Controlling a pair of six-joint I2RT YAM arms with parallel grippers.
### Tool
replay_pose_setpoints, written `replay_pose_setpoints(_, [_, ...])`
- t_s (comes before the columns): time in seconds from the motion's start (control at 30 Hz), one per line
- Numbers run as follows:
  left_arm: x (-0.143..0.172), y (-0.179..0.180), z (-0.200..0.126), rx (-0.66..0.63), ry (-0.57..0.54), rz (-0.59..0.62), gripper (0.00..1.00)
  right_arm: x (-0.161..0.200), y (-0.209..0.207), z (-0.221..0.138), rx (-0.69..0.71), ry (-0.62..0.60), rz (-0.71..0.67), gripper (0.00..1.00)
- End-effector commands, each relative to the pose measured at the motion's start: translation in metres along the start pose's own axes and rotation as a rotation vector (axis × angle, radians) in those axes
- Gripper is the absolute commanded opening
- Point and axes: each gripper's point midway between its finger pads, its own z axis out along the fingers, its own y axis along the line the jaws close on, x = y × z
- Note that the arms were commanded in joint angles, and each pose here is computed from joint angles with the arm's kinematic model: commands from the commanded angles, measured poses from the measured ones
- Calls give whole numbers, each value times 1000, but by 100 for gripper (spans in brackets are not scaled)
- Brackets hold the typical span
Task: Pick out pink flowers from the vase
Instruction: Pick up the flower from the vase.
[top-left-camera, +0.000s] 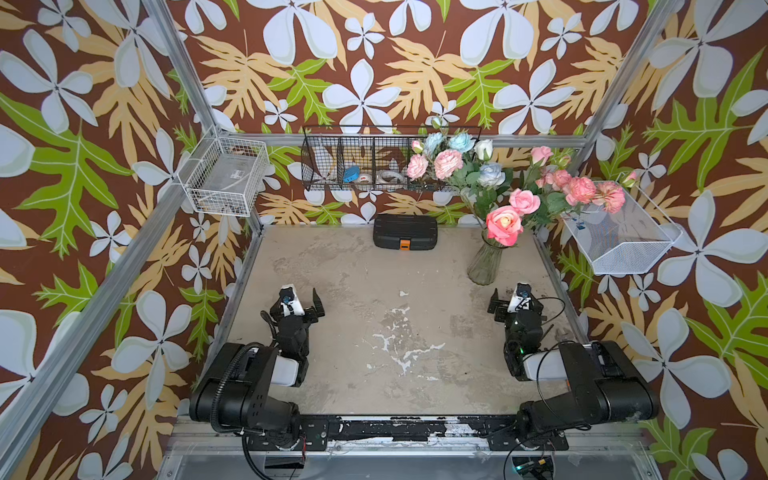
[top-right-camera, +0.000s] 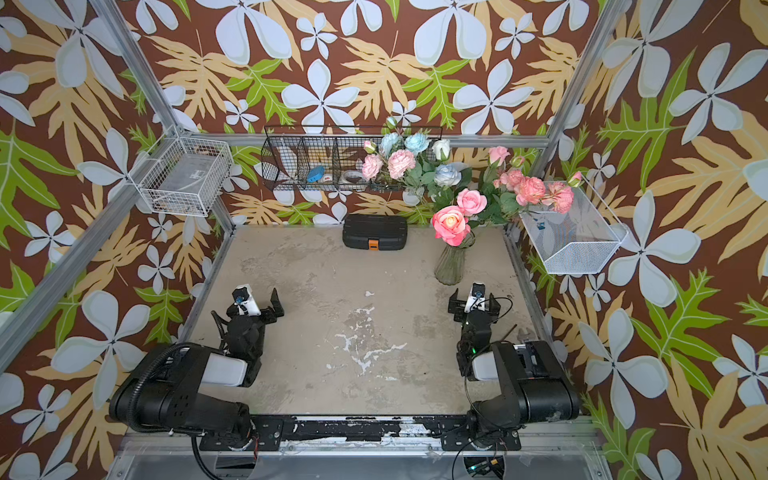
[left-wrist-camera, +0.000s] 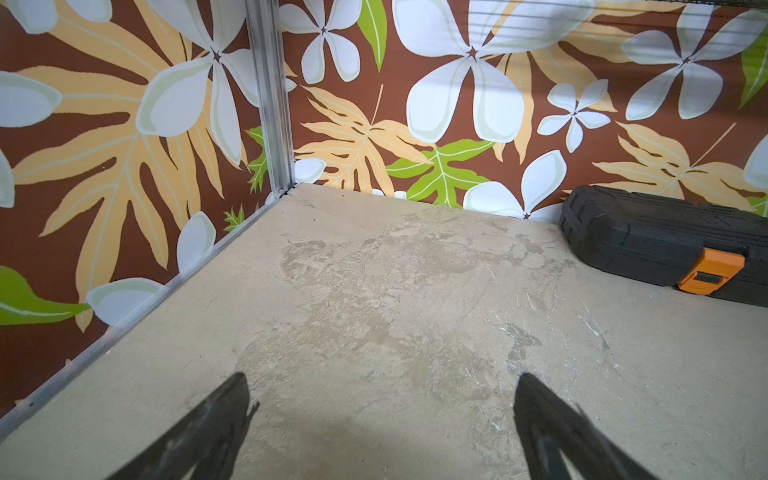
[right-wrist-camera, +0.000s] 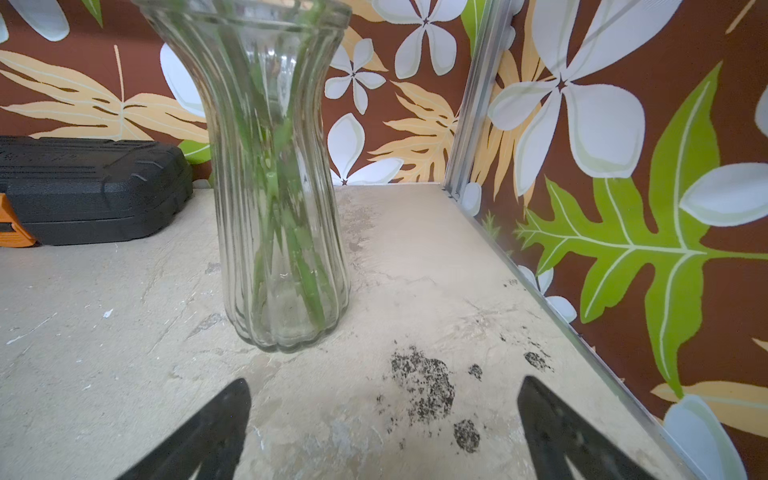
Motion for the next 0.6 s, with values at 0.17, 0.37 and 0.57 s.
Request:
replay_pose_setpoints(0.17, [-4, -2, 1, 15, -15, 2, 100, -4, 0, 0, 6, -16, 3, 100])
replay_pose_setpoints(0.37, [-5, -1, 1, 28, -15, -9, 100, -5, 2, -3, 8, -25, -10, 100])
replay_pose_setpoints(0.57, [-4, -2, 3, 30, -7, -7, 100, -6, 3, -3, 9, -26, -12, 100])
